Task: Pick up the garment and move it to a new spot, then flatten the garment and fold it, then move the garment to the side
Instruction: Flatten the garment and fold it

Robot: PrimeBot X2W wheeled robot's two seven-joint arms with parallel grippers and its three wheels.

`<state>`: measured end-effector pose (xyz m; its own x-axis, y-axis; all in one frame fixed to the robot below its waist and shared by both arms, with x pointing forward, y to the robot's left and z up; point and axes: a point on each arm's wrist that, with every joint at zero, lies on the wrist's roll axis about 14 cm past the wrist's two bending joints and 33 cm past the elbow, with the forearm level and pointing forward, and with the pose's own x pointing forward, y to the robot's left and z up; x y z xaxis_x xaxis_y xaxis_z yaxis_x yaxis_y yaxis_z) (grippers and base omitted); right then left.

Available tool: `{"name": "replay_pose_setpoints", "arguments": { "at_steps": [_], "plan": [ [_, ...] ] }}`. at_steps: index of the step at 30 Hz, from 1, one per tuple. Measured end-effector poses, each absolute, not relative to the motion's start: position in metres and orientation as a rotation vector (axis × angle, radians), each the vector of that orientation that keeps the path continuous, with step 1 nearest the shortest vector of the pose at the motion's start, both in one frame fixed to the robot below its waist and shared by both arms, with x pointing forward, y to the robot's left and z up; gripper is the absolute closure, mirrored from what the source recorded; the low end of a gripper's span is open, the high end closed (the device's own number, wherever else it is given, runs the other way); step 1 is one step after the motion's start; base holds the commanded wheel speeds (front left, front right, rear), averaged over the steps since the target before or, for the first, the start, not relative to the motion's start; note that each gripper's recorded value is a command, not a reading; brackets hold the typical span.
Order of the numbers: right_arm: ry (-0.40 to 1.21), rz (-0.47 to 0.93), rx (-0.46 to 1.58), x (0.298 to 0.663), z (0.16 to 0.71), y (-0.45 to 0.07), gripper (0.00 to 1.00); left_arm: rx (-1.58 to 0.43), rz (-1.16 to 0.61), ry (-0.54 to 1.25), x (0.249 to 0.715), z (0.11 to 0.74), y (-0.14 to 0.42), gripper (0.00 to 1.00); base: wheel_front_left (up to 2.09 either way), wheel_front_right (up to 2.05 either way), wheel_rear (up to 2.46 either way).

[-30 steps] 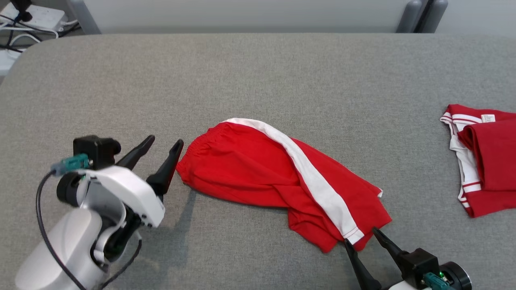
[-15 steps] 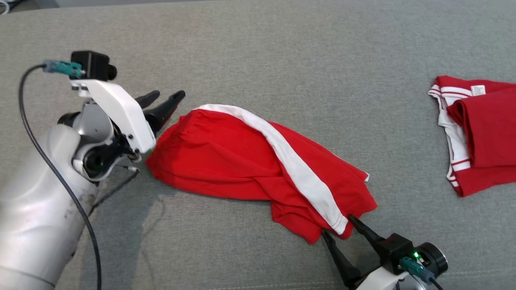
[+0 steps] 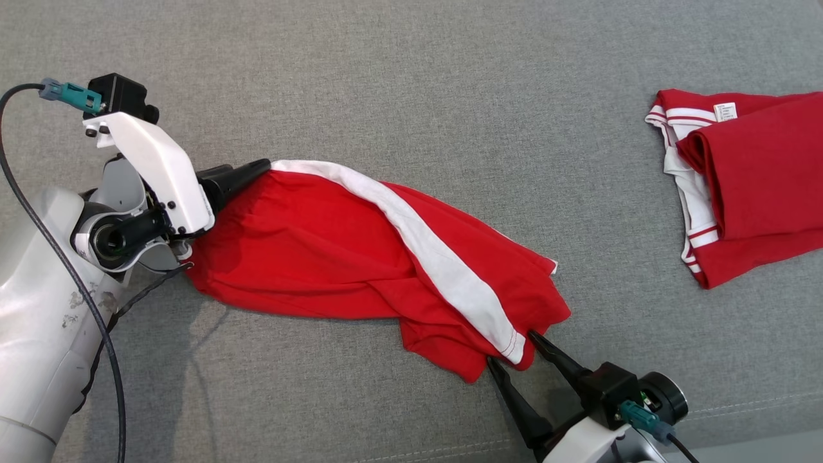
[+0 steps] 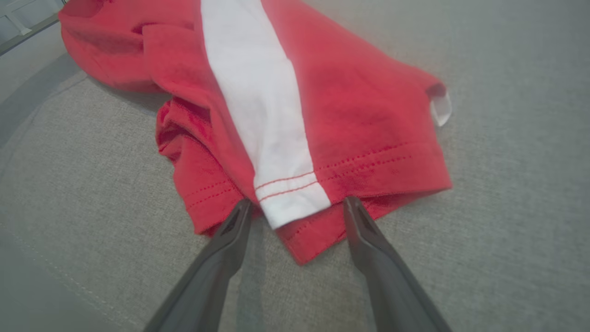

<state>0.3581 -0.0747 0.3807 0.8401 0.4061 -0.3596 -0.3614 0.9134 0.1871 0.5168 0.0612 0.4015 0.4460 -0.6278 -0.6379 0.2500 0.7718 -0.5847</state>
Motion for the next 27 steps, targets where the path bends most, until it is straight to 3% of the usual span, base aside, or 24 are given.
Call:
{"name": "replay_pose_setpoints", "arguments": {
  "at_steps": [13, 14, 15, 16, 17, 18, 19, 20, 27],
  "plan": [
    [0.401, 0.431, 0.121, 0.361, 0.381, -0.067, 0.00, -0.431, -0.574, 1.056, 0.505, 0.384, 0.061, 0.00, 0.00, 0.00, 0.00],
    [0.401, 0.430, 0.124, 0.361, 0.381, -0.067, 0.07, -0.428, -0.575, 1.058, 0.505, 0.383, 0.060, 0.00, 0.00, 0.00, 0.00],
    [0.401, 0.429, 0.126, 0.361, 0.381, -0.067, 0.23, -0.426, -0.576, 1.061, 0.504, 0.383, 0.060, 0.00, 0.00, 0.00, 0.00],
    [0.401, 0.428, 0.127, 0.361, 0.381, -0.068, 0.30, -0.427, -0.577, 1.063, 0.504, 0.382, 0.060, 0.00, 0.00, 0.00, 0.00],
    [0.401, 0.428, 0.128, 0.361, 0.381, -0.068, 0.51, -0.426, -0.578, 1.065, 0.504, 0.382, 0.060, 0.20, 0.00, 0.00, 0.00],
    [0.391, 0.427, 0.132, 0.361, 0.383, -0.068, 0.57, -0.425, -0.578, 1.068, 0.503, 0.381, 0.060, 0.40, 0.00, 0.00, 0.00],
    [0.388, 0.423, 0.143, 0.362, 0.383, -0.068, 0.62, -0.427, -0.579, 1.071, 0.503, 0.381, 0.060, 0.91, 0.00, 0.00, 0.00],
    [0.384, 0.423, 0.148, 0.362, 0.384, -0.068, 1.00, -0.425, -0.579, 1.073, 0.503, 0.380, 0.061, 1.00, 0.00, 0.00, 0.00],
    [0.343, 0.418, 0.163, 0.367, 0.394, -0.070, 1.00, -0.411, -0.600, 1.055, 0.503, 0.382, 0.058, 1.00, 0.00, 0.00, 0.00]
  ]
}}
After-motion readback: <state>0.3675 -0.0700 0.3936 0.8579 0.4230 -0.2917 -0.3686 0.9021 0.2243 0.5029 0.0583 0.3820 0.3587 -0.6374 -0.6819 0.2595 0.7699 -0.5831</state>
